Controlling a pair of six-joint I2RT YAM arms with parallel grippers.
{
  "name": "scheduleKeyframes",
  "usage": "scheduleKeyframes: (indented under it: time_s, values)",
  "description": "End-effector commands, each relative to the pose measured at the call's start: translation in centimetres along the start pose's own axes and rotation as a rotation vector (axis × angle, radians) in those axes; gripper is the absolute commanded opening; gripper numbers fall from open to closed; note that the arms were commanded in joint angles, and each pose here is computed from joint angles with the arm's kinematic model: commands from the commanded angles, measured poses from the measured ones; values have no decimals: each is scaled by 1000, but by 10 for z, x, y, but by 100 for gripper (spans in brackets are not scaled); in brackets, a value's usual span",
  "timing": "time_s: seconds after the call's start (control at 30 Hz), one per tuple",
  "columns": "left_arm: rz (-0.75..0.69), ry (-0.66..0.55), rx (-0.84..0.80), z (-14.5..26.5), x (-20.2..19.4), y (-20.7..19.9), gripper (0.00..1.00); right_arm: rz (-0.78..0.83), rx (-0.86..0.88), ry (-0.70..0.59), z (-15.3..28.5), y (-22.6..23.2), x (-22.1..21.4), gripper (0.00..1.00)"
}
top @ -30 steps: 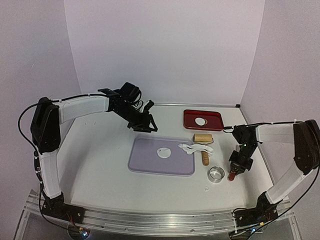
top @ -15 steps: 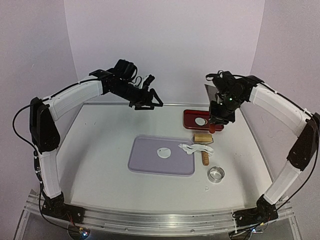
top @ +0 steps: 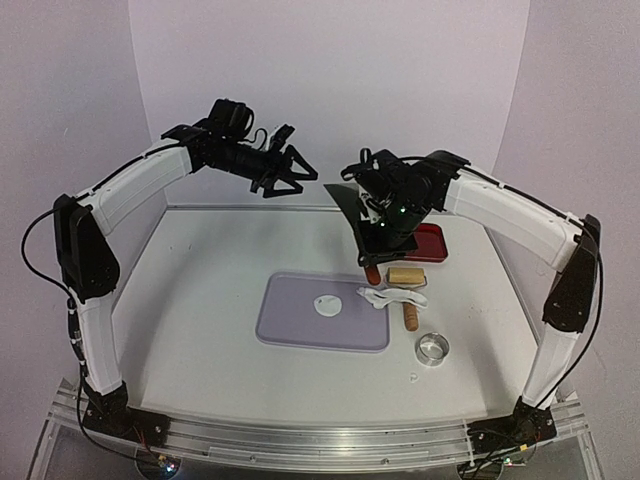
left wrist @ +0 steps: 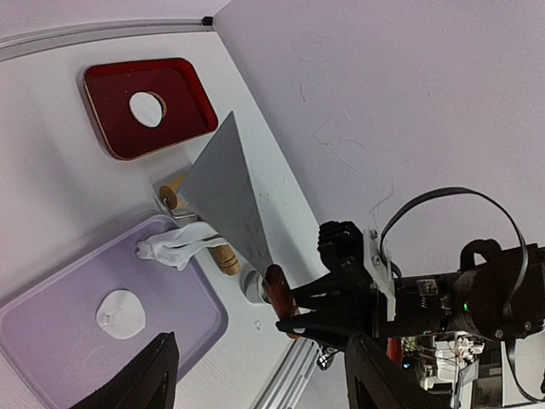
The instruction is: Roll out the dumpling wrappers from the dough
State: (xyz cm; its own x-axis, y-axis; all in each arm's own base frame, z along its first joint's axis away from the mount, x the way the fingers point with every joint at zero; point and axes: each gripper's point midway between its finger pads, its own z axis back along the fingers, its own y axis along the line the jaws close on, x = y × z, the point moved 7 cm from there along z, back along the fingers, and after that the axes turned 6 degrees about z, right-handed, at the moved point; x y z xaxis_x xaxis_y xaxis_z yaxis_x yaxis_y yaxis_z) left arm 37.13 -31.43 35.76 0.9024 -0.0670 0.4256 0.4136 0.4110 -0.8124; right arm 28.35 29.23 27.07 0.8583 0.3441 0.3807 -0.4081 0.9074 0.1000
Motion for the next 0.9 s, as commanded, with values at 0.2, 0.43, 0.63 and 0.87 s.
scheduleKeyframes:
  time_s: [0.2, 0.43, 0.63, 0.87]
  values:
    - [56, 8, -183, -26, 21, -2, 67, 74, 36, -100, 25, 23, 11, 0]
    - [61, 23, -215, -34, 25, 1, 46, 94, 63, -108, 31, 28, 7, 0]
    - [94, 47, -238, -44, 26, 9, 15, 102, 65, -129, 33, 27, 5, 0]
    - [96, 33, -259, -40, 29, 2, 0, 76, 31, -168, 38, 23, 8, 0]
